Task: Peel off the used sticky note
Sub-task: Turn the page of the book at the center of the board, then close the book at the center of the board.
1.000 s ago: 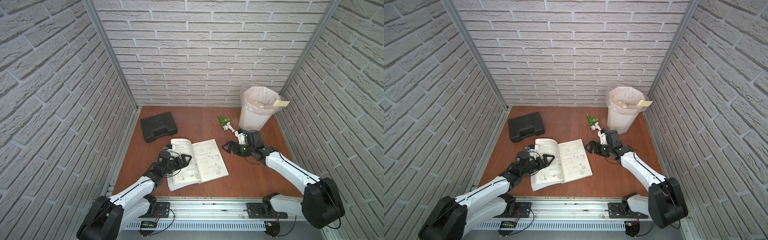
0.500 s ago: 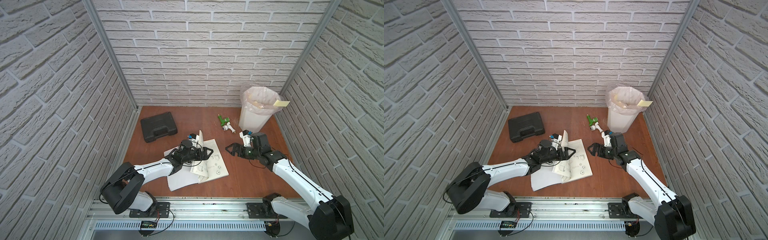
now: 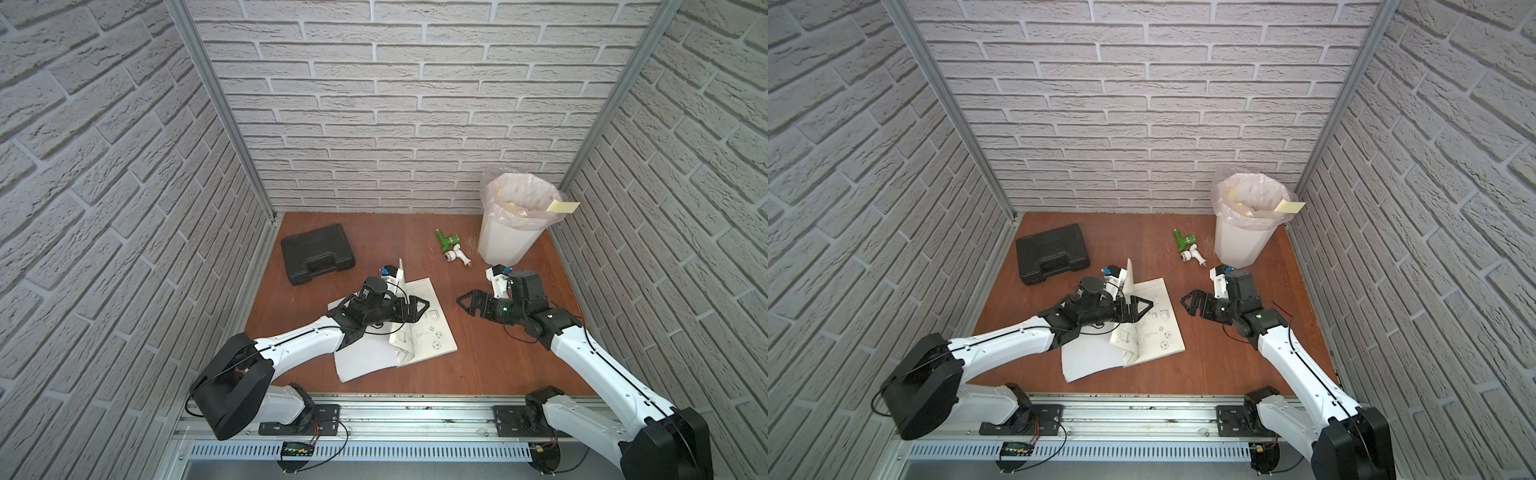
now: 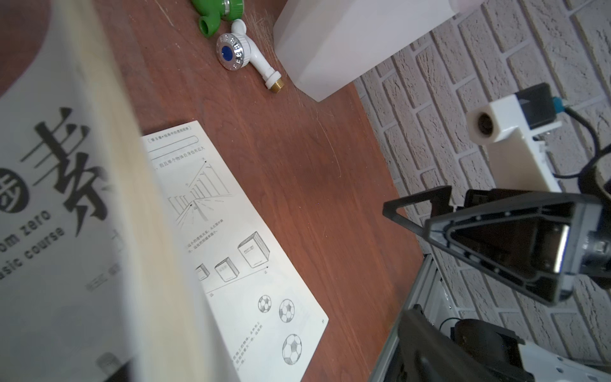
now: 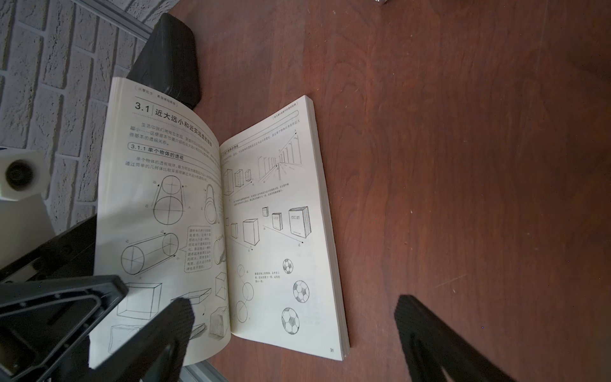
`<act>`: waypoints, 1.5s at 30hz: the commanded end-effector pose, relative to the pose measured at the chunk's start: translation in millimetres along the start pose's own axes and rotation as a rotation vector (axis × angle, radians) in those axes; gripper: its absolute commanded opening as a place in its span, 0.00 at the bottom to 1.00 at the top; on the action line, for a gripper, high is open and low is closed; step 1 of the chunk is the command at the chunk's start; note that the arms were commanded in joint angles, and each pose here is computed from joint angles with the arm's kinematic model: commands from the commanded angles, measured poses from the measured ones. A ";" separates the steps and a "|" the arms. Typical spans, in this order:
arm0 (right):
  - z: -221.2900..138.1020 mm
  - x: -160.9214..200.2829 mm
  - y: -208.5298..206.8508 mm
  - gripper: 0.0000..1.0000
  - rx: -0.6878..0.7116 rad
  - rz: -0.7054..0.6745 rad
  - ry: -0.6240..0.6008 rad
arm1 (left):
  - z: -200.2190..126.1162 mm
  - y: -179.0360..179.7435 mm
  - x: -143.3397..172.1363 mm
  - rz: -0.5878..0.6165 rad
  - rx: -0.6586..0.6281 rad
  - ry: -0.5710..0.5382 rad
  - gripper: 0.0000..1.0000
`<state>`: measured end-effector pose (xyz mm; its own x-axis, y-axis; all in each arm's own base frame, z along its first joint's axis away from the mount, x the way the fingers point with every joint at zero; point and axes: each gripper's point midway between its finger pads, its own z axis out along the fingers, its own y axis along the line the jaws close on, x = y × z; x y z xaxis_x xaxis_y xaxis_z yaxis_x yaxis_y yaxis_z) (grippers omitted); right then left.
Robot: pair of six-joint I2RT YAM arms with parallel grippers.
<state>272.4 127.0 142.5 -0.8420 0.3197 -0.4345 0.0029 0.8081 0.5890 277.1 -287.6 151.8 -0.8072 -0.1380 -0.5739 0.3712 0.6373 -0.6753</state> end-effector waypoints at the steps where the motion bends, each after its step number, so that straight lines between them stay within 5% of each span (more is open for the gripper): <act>1: 2.7 -3.8 2.5 1.00 -0.026 0.001 -0.014 | -3.6 -25.5 -8.2 0.084 0.028 -0.003 0.98; 10: -4.3 -3.4 -1.4 1.00 -0.023 0.004 -0.038 | 2.6 -53.0 -11.6 0.134 0.076 0.010 0.98; 16: -4.1 -2.4 1.0 1.00 -0.047 0.012 -0.032 | -13.2 -23.1 -3.9 0.071 -0.060 -0.014 0.98; 22: 2.6 -1.2 1.6 1.00 -0.067 0.022 -0.017 | -37.1 18.3 40.2 -0.100 -0.186 -0.016 0.99; 38: 3.1 1.8 2.8 1.00 -0.074 0.022 0.004 | -63.2 47.3 150.9 -0.228 -0.319 0.036 0.98; 45: -0.8 3.4 3.1 1.00 -0.063 0.017 0.014 | -75.7 62.1 170.1 -0.282 -0.381 0.058 0.98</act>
<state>268.9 131.2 136.3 -0.8564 0.3340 -0.3938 0.0045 0.7675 0.6410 128.1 -223.2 47.9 -0.8968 -0.2448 -0.3686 0.0103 0.8212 -0.5705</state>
